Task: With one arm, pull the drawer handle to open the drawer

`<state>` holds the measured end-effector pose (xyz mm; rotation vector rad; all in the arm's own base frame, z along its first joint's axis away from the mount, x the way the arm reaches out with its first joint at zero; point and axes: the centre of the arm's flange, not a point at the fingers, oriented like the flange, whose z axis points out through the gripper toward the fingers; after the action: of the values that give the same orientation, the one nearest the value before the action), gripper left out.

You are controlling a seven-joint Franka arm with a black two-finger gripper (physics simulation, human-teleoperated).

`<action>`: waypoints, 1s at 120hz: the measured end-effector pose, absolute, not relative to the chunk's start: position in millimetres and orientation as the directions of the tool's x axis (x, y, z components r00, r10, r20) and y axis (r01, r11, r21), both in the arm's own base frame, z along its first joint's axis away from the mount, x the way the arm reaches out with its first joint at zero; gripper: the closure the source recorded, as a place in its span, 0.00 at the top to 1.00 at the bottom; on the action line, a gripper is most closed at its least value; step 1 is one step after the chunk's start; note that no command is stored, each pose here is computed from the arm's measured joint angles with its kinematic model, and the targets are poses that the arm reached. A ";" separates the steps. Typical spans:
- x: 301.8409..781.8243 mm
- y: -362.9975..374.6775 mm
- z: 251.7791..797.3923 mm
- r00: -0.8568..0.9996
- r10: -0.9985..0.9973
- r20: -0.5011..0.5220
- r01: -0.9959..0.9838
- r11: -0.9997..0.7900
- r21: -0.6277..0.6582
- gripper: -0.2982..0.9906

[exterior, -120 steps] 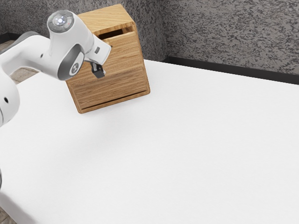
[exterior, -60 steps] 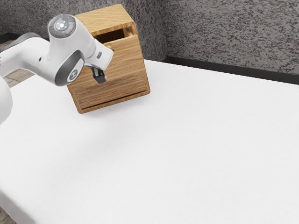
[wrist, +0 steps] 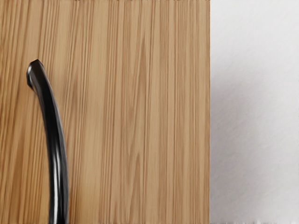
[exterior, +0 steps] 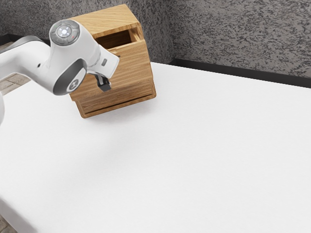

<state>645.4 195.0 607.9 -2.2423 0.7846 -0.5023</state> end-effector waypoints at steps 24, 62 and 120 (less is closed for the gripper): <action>646.3 174.2 599.8 0.736 -0.673 0.080 -0.406 -0.533 -0.743 0.74; 641.9 149.8 596.5 0.745 -0.664 0.068 -0.391 -0.517 -0.761 0.73; 625.0 121.6 596.4 0.777 -0.620 0.108 -0.341 -0.559 -0.756 0.77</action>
<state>625.0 121.6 596.4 -2.2061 0.7107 -0.4713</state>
